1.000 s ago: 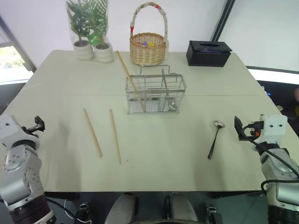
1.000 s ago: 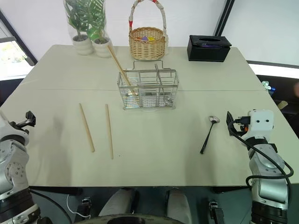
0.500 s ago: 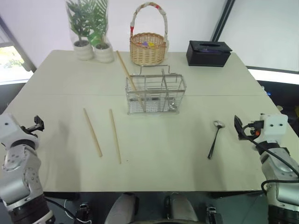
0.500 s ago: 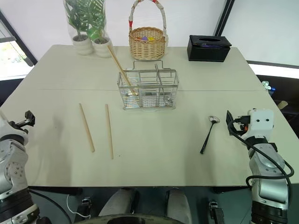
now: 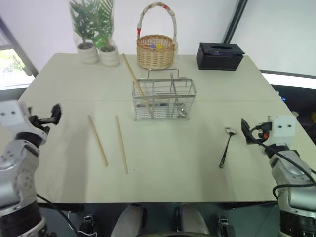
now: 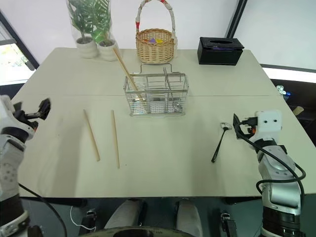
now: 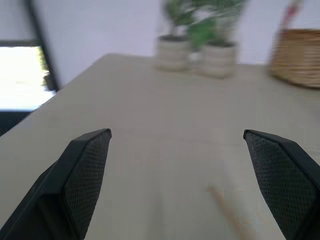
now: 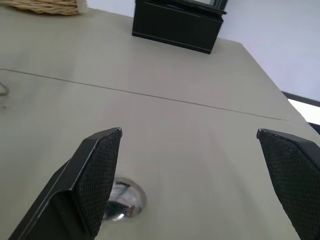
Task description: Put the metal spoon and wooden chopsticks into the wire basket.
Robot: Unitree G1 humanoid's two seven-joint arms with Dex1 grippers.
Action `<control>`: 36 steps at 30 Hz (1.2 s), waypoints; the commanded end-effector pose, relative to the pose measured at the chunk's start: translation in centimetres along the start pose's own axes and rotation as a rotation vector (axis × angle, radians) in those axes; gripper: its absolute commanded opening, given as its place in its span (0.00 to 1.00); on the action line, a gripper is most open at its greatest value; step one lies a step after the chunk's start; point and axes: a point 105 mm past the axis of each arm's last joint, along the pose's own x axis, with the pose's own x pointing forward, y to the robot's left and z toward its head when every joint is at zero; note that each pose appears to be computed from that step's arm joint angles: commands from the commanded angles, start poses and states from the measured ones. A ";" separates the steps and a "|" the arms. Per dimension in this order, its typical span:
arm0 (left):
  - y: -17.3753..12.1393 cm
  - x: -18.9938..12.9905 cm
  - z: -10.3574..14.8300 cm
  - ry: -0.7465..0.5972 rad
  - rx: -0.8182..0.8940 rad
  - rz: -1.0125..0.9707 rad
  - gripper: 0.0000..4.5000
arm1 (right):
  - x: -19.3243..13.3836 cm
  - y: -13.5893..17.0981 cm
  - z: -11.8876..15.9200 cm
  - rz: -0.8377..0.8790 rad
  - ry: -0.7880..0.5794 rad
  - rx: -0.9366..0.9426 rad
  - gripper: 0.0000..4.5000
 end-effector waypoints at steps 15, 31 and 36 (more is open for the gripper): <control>-12.9 -4.4 2.2 0.201 0.078 -1.026 1.00 | -2.0 3.3 -2.1 -0.200 0.452 0.228 1.00; -13.8 -4.0 3.3 0.161 0.116 -1.053 1.00 | 1.7 5.7 -4.9 -0.171 0.519 0.308 1.00; -13.5 -4.0 3.4 0.163 0.124 -1.034 1.00 | 2.7 6.8 -5.2 -0.151 0.507 0.323 0.61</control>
